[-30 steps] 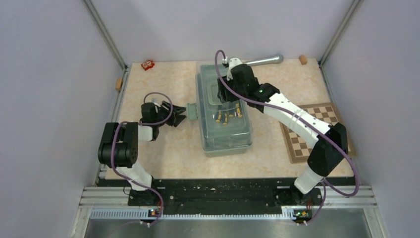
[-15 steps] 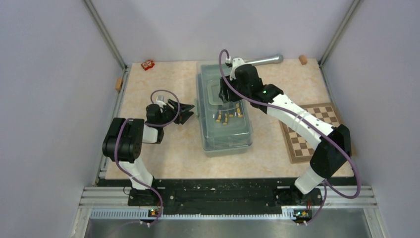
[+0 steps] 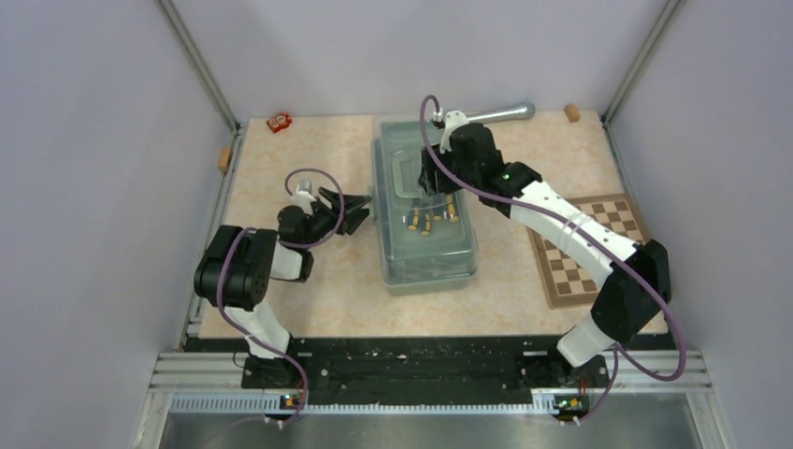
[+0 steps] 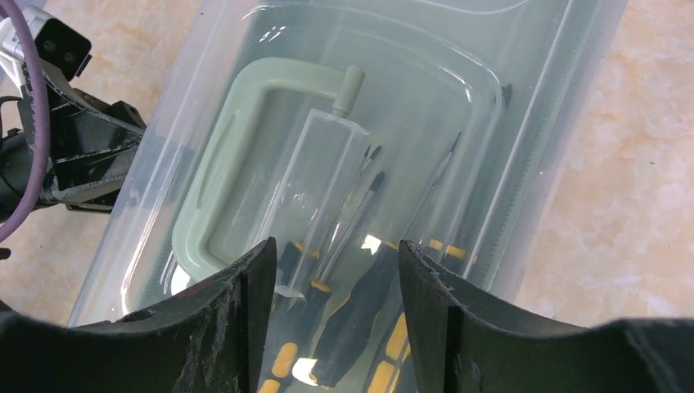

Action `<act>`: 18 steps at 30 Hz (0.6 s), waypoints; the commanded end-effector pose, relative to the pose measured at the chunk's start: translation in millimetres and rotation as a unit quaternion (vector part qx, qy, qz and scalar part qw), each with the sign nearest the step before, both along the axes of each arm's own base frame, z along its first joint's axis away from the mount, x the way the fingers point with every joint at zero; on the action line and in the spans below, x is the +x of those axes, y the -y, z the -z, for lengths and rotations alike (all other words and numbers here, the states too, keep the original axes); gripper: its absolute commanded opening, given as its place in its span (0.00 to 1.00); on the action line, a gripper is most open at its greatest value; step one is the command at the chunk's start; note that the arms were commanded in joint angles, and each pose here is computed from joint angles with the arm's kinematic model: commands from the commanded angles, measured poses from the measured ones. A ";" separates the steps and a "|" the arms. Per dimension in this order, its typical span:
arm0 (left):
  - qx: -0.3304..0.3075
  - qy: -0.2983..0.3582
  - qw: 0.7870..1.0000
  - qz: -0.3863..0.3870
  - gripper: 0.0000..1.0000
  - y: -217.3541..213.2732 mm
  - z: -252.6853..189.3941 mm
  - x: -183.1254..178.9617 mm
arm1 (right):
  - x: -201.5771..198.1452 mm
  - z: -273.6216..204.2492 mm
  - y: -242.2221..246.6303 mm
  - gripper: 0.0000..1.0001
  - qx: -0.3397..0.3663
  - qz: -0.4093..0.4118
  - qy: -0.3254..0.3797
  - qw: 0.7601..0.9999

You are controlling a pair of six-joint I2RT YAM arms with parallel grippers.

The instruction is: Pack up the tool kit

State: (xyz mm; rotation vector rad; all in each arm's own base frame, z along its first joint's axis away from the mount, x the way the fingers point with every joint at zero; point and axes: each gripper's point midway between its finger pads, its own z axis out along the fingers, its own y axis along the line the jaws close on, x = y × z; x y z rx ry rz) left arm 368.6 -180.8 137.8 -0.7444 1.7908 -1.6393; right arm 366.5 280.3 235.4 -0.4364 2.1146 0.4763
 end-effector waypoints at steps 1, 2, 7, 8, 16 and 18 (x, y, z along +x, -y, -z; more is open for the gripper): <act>-0.026 0.068 0.997 0.028 0.65 11.7 -25.4 -12.8 | -16.9 28.7 21.9 0.56 -0.041 0.001 -0.049 0.998; -0.027 0.066 0.997 0.030 0.67 12.1 -23.2 -12.8 | -17.3 28.3 20.8 0.56 -0.038 0.000 -0.050 0.998; -0.027 0.058 0.998 0.029 0.72 12.5 -13.4 -10.0 | -17.9 27.1 20.0 0.56 -0.036 -0.002 -0.050 0.998; -0.025 0.057 0.998 0.030 0.72 12.9 -11.4 -9.5 | -17.9 26.9 20.0 0.56 -0.036 -0.002 -0.050 0.998; -0.015 0.048 0.999 0.022 0.75 11.7 6.0 -4.8 | -17.3 23.0 18.7 0.56 -0.035 -0.007 -0.048 0.998; -0.017 0.049 0.998 0.019 0.75 11.3 7.4 -3.6 | -17.3 23.0 18.6 0.56 -0.036 -0.007 -0.048 0.998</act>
